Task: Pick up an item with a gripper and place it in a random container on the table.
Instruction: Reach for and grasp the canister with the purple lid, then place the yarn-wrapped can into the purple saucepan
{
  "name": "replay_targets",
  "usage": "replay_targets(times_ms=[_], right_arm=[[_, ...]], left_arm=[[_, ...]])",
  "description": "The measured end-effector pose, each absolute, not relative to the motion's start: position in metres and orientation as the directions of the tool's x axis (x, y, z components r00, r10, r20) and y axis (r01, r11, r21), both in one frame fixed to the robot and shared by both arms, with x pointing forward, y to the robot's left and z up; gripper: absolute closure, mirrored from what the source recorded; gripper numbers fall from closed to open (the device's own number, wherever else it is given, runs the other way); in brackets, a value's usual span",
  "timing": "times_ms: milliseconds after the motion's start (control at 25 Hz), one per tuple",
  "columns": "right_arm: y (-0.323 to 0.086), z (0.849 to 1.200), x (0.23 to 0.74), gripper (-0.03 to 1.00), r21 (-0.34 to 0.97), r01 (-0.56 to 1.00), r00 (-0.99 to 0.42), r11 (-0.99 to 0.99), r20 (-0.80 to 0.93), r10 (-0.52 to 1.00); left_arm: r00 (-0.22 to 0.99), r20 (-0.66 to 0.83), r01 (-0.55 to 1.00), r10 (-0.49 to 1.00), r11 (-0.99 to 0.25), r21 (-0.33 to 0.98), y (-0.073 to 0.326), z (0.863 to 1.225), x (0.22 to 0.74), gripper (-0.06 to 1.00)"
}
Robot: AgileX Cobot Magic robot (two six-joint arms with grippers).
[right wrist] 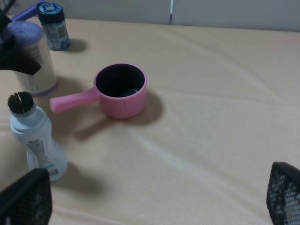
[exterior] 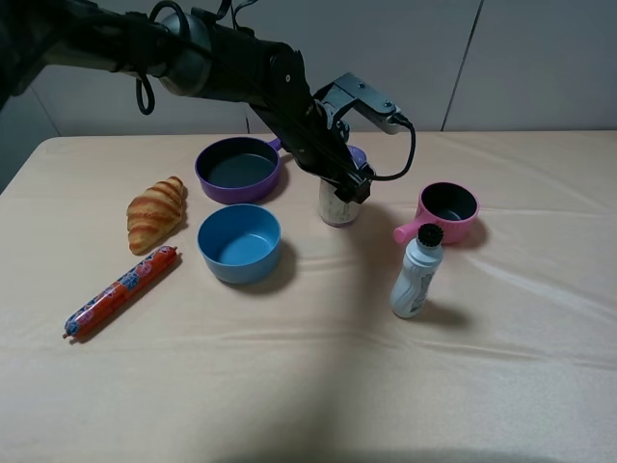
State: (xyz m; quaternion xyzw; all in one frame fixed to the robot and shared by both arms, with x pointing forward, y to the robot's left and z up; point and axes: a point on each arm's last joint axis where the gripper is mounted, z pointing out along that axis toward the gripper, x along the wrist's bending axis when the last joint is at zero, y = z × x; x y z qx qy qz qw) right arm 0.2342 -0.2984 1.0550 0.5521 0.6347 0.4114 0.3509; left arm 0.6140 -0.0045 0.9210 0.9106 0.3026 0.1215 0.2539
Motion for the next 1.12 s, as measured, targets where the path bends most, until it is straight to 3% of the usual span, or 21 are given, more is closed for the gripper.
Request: replay_targets(times_ms=[200,400,1120], right_arm=[[-0.2983,1.055,0.2342,0.27,0.91,0.412,-0.145,0.051,0.01,0.989],[-0.2983,1.055,0.2342,0.27,0.91,0.412,-0.145,0.051,0.01,0.989],[-0.2983,1.055,0.2342,0.27,0.91,0.412,-0.145,0.051,0.01,0.989]], left_arm=[[0.791,0.068,0.484,0.608,-0.691,0.537,-0.007,0.921,0.612,0.05],[0.791,0.071,0.478,0.607,-0.687,0.548,-0.0089,0.9217,0.6118,0.34],[0.791,0.071,0.478,0.607,-0.687,0.548,-0.0089,0.9217,0.6118,0.34]])
